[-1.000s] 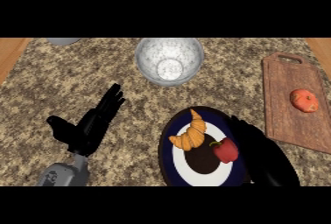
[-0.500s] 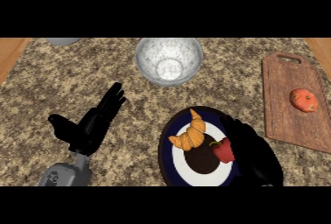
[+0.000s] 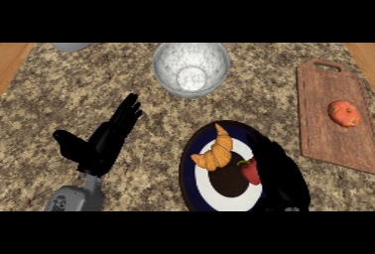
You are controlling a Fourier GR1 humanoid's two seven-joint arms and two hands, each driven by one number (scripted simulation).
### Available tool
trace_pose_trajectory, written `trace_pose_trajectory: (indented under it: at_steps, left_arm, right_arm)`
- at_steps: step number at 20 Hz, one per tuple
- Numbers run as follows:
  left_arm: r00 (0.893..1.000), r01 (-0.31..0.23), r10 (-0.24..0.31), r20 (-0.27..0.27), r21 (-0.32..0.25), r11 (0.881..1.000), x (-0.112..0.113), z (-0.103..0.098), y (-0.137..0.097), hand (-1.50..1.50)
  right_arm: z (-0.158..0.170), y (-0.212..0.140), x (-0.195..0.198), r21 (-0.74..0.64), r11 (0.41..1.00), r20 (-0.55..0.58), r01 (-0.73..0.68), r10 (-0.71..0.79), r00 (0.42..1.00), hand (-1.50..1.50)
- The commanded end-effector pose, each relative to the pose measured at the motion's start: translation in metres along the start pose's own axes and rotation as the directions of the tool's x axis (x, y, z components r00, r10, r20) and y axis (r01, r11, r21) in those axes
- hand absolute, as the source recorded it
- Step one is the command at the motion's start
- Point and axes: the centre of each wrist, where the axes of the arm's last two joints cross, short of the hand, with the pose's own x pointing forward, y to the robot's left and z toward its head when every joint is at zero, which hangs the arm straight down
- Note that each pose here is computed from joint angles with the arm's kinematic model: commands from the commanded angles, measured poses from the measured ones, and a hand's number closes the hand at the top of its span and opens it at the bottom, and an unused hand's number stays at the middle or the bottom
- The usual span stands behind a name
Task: Pick the bell pepper from the plate and place it in the bowl
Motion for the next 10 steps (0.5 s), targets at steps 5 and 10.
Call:
trace_pose_trajectory:
  at_steps: [5,10]
  left_arm:
    - [1.000,-0.010,0.010,-0.001,-0.002,1.000,0.003,0.001,-0.013,0.00]
    - [1.000,0.007,-0.007,-0.015,0.012,1.000,-0.007,0.014,0.010,0.00]
  right_arm:
    - [-0.032,0.019,-0.011,-0.001,0.999,-0.015,0.035,-0.035,0.999,-1.50]
    - [-0.020,0.017,-0.014,-0.012,0.999,0.003,0.032,-0.031,1.000,-1.50]
